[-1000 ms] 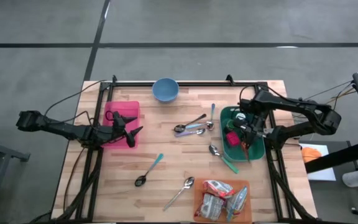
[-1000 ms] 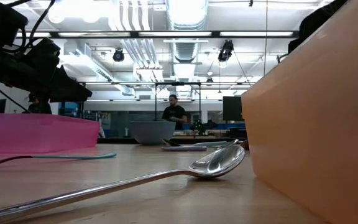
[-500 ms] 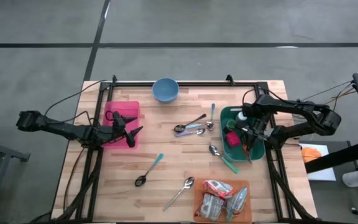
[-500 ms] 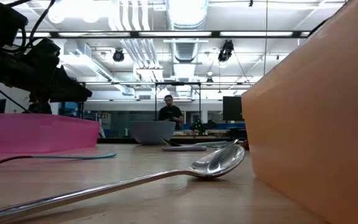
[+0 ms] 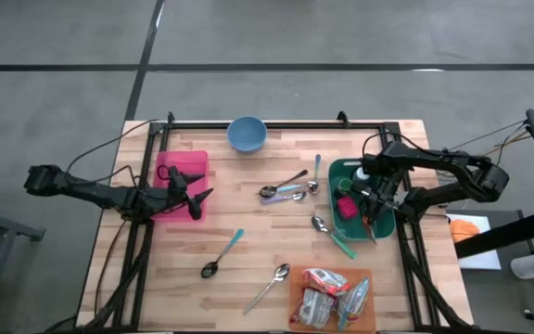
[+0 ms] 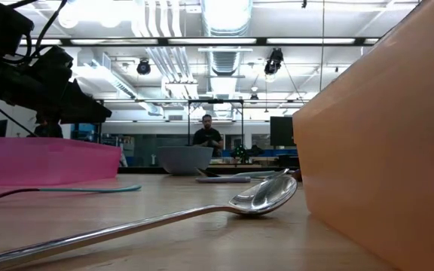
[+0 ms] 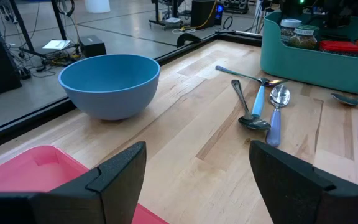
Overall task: Pick & Place Food Item
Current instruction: Put the orange seasoning pack into the green bin
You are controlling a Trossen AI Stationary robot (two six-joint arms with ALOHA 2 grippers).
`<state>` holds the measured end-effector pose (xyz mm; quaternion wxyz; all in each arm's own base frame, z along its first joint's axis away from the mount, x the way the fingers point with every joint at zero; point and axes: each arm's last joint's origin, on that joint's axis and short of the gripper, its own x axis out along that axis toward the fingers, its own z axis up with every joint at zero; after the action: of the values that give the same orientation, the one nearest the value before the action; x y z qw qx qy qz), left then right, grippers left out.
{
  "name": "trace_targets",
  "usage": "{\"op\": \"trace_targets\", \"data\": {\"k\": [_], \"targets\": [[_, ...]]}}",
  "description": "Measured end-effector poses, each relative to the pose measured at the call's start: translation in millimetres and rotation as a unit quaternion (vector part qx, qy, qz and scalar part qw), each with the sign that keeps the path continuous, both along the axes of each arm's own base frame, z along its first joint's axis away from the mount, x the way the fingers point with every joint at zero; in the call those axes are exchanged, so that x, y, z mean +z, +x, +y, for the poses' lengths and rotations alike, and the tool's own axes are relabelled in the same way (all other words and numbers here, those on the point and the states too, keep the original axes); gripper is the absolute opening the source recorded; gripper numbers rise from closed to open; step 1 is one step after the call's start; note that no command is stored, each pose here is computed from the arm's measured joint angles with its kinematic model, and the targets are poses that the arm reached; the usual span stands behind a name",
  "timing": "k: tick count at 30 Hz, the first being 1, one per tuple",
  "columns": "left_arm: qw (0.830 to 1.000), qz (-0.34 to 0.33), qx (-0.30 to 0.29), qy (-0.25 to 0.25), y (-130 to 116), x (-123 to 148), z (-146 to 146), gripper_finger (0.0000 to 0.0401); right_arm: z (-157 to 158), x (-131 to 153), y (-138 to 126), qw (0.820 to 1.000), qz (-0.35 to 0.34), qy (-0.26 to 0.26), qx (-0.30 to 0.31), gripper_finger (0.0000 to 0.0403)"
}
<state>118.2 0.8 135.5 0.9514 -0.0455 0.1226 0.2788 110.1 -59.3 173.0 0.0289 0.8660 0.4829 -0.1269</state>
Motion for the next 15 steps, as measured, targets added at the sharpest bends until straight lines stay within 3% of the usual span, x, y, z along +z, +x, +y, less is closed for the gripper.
{"op": "trace_targets", "data": {"k": [9,15], "targets": [[1.0,0.0,0.0,0.0,0.0,-0.1,0.0,0.0285,-4.3,-0.4,-2.1,1.0,0.003,0.002,-0.021,0.0016],[1.0,0.0,0.0,0.0,0.0,0.0,0.0,0.0285,-5.2,-0.9,-2.6,1.0,0.002,-0.004,-0.021,0.0072]]}}
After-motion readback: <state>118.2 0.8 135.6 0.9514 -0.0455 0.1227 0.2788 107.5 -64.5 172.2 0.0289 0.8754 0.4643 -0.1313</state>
